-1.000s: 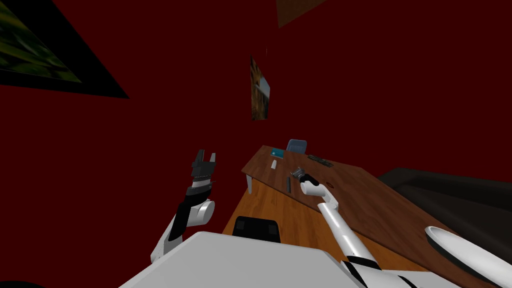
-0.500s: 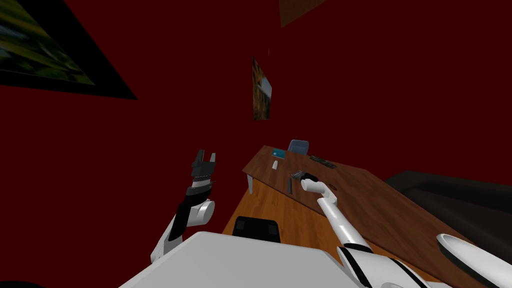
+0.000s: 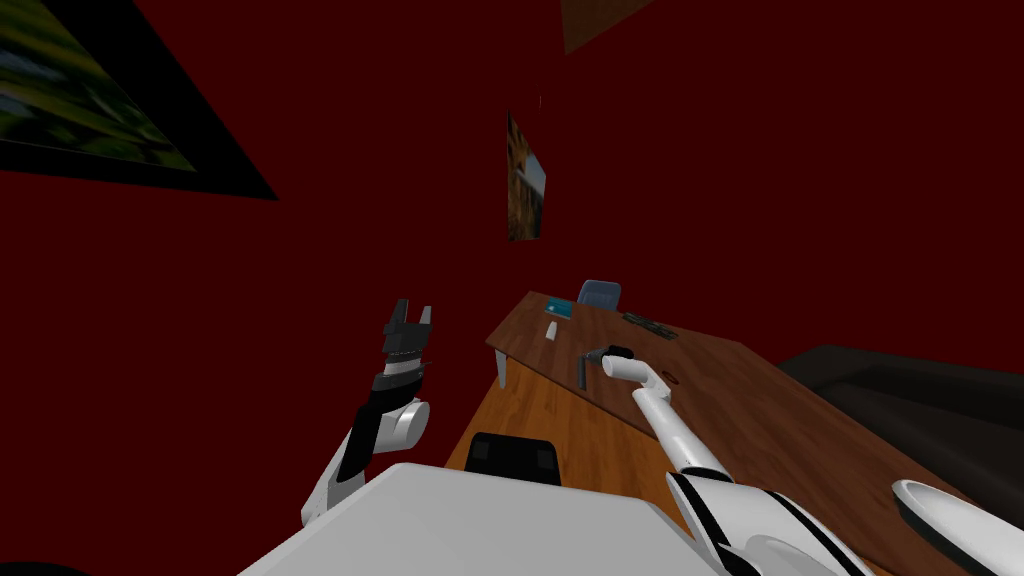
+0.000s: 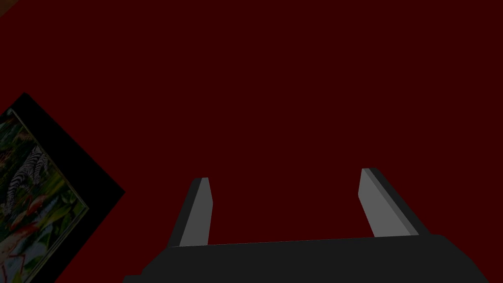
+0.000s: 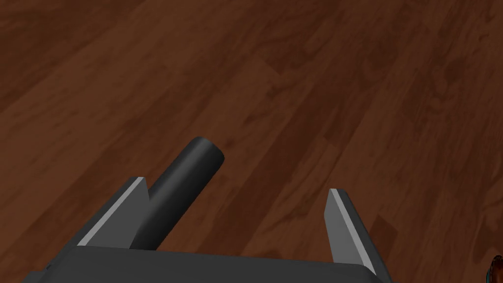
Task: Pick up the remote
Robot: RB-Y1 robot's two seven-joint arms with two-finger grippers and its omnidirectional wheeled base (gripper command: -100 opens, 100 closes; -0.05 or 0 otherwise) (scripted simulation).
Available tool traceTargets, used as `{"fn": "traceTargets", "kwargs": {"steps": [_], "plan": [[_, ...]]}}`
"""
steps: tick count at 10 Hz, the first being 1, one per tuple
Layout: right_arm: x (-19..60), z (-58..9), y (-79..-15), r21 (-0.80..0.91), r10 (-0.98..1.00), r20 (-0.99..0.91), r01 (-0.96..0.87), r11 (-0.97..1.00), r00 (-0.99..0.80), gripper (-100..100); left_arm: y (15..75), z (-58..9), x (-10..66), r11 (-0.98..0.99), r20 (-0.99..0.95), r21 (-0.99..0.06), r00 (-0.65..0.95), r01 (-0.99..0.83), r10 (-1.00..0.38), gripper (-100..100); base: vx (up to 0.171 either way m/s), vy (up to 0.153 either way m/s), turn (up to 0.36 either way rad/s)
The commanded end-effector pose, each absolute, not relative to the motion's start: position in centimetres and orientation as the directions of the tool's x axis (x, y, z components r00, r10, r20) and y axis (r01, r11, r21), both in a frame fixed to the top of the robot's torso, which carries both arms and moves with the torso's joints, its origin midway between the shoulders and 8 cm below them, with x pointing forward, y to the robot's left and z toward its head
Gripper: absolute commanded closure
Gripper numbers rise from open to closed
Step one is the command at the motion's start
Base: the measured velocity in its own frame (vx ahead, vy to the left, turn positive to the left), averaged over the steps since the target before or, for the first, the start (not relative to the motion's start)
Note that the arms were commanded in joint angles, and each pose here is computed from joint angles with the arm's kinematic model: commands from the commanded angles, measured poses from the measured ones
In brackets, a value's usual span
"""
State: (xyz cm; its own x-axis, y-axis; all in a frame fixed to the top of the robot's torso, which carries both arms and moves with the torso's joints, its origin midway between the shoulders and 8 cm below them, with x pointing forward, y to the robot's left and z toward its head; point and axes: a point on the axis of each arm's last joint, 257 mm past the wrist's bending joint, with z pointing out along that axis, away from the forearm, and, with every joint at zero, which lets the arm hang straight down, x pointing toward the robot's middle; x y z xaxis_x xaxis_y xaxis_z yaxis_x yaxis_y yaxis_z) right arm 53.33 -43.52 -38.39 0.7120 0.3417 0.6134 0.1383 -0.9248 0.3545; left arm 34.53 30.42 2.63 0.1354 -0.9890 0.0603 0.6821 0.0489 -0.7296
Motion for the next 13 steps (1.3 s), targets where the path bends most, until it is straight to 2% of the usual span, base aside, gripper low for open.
{"fn": "traceTargets", "kwargs": {"steps": [1, 6, 13], "plan": [[52.3, -39.7, -44.0, 0.31, 0.284, 0.59, 0.113, -0.944, 0.756, -100, 30.4, 2.6, 34.5, 0.049, 0.06, -0.73, 0.135, 0.682, -0.989, 0, 0.018, 0.002, 0.018], [49.7, -43.0, -44.4, 0.147, 0.064, 0.492, -0.01, -0.989, 0.868, -100, 30.4, 2.6, 34.5, 0.049, 0.06, -0.73, 0.135, 0.682, -0.989, 0, 0.027, 0.003, 0.016], [45.4, -46.0, -43.4, -0.008, -0.204, 0.297, -0.211, -0.977, 0.933, -100, 30.4, 2.6, 34.5, 0.049, 0.06, -0.73, 0.135, 0.682, -0.989, 0, 0.043, 0.005, 0.001]]}}
